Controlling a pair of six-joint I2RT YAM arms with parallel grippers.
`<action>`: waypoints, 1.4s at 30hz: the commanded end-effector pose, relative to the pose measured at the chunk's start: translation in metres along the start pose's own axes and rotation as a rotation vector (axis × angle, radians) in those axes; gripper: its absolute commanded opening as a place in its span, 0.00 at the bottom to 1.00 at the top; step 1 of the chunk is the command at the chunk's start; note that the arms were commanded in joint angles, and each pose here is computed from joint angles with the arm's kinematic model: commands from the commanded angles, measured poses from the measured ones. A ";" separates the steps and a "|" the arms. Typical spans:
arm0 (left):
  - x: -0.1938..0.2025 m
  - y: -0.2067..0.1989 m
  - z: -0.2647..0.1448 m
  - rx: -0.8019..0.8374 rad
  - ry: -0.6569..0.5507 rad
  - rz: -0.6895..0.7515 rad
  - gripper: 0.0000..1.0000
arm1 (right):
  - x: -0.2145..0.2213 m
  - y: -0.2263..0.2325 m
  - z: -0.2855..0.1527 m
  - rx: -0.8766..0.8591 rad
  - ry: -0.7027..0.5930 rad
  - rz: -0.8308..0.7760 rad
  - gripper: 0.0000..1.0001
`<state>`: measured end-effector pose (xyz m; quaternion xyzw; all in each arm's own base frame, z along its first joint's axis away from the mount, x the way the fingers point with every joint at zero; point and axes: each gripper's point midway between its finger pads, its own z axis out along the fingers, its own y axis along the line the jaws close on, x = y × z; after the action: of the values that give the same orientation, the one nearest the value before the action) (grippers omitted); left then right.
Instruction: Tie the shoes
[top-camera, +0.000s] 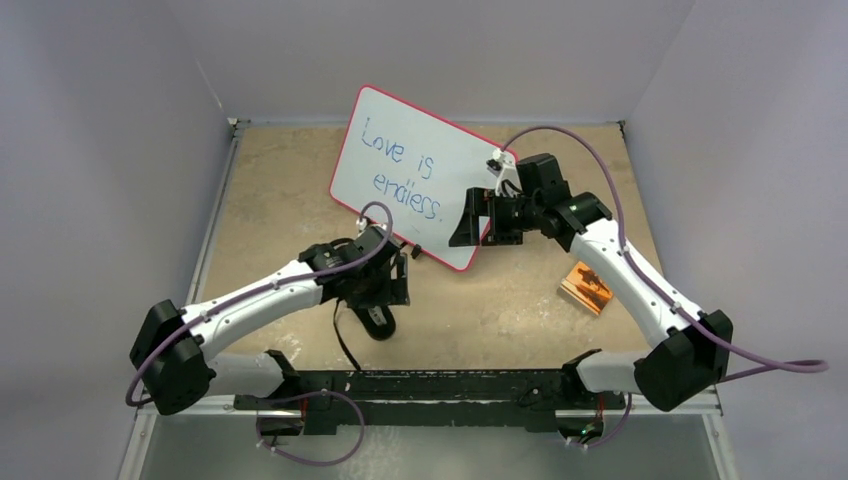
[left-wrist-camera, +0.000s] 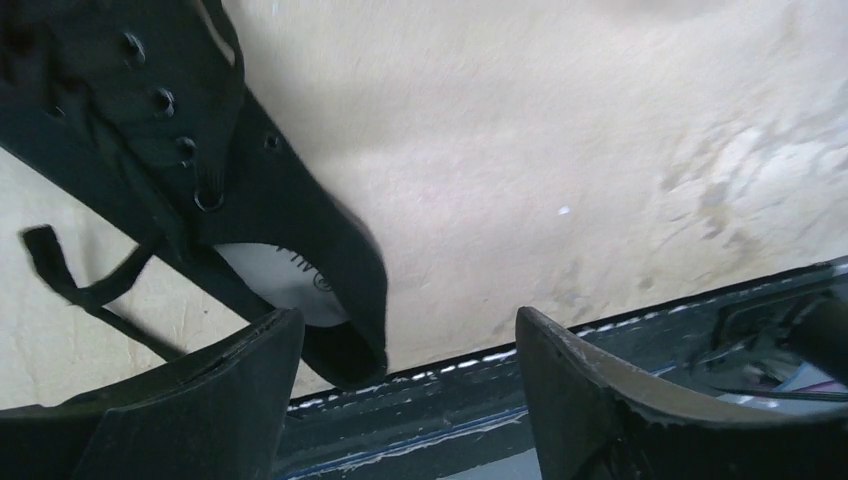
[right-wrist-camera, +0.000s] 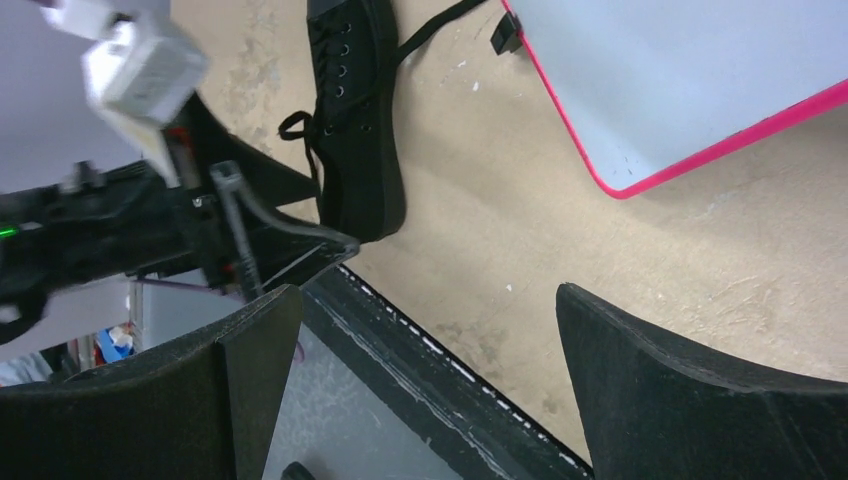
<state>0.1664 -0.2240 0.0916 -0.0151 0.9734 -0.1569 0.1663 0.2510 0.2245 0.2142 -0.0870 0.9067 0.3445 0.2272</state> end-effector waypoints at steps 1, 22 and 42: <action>-0.058 -0.016 -0.044 0.008 -0.196 0.062 0.79 | -0.024 0.012 -0.021 0.024 -0.104 -0.042 0.99; -0.188 -0.001 0.080 -0.139 -0.348 0.287 0.66 | -0.053 0.008 -0.053 0.100 -0.171 -0.196 0.99; -0.137 0.029 0.142 -0.138 -0.216 0.315 0.55 | -0.042 0.018 -0.059 0.027 -0.162 -0.205 0.99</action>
<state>0.3544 -0.2287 0.0208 0.1097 0.9409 -0.0539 0.3158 0.2693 0.1961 0.2659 -0.1361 0.8918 0.2913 0.3183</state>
